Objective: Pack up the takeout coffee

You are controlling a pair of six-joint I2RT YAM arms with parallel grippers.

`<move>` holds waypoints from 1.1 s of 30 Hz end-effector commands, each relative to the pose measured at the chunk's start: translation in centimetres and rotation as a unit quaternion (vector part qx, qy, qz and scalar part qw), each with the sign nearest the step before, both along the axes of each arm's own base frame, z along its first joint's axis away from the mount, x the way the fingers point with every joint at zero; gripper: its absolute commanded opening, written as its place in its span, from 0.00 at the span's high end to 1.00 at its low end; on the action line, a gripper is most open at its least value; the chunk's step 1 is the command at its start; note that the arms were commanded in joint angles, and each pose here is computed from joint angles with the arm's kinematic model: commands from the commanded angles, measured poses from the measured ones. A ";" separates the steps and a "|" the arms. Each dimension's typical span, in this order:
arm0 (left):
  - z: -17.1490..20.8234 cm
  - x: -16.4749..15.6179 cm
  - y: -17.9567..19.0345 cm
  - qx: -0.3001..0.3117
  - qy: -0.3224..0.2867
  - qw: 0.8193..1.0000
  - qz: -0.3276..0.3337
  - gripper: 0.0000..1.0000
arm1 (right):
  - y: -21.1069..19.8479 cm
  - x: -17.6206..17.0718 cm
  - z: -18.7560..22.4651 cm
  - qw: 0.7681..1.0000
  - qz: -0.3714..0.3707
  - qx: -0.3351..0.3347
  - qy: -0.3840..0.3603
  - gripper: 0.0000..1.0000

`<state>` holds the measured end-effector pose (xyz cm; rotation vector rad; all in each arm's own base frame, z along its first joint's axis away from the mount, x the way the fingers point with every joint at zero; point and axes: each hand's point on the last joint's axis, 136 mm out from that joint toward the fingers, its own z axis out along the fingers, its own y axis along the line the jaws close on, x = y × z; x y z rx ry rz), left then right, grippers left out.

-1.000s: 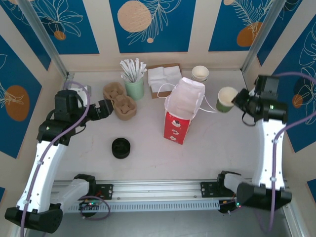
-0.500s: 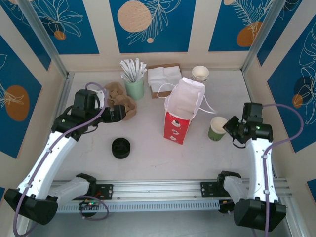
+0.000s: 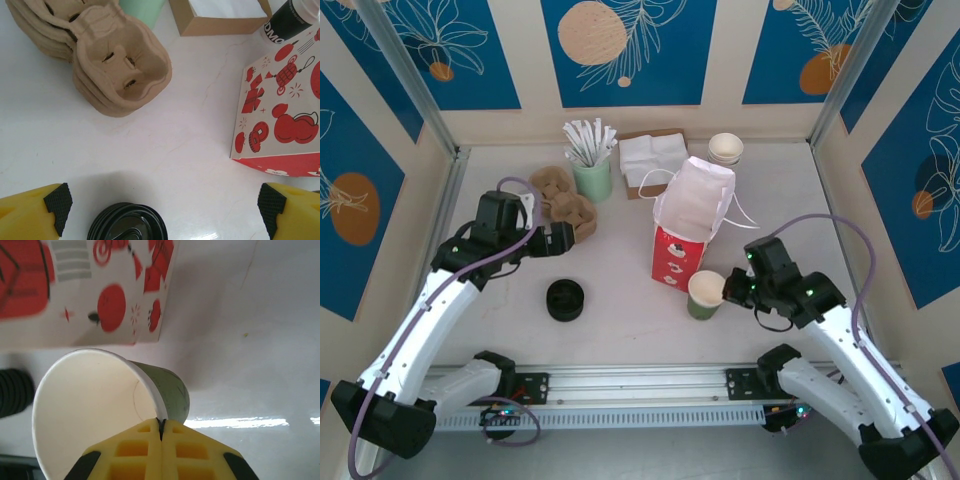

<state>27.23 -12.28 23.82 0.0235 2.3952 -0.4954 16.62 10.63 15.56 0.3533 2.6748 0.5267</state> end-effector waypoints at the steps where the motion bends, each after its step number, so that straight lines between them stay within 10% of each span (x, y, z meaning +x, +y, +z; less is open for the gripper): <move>1: 0.4 0.1 0.0 -0.001 -0.013 1.000 0.002 0.03 | 0.9 -0.7 -1.2 1.000 -0.008 0.005 0.002 1.00; 15: -0.1 0.7 -0.5 -0.009 -0.006 1.000 0.003 0.03 | 5.6 2.7 -0.3 0.995 0.007 0.043 -0.092 1.00; 33: -1.2 0.4 -0.4 -0.009 0.007 1.000 0.009 0.03 | -0.3 5.5 -1.0 0.992 -0.102 0.014 -0.070 1.00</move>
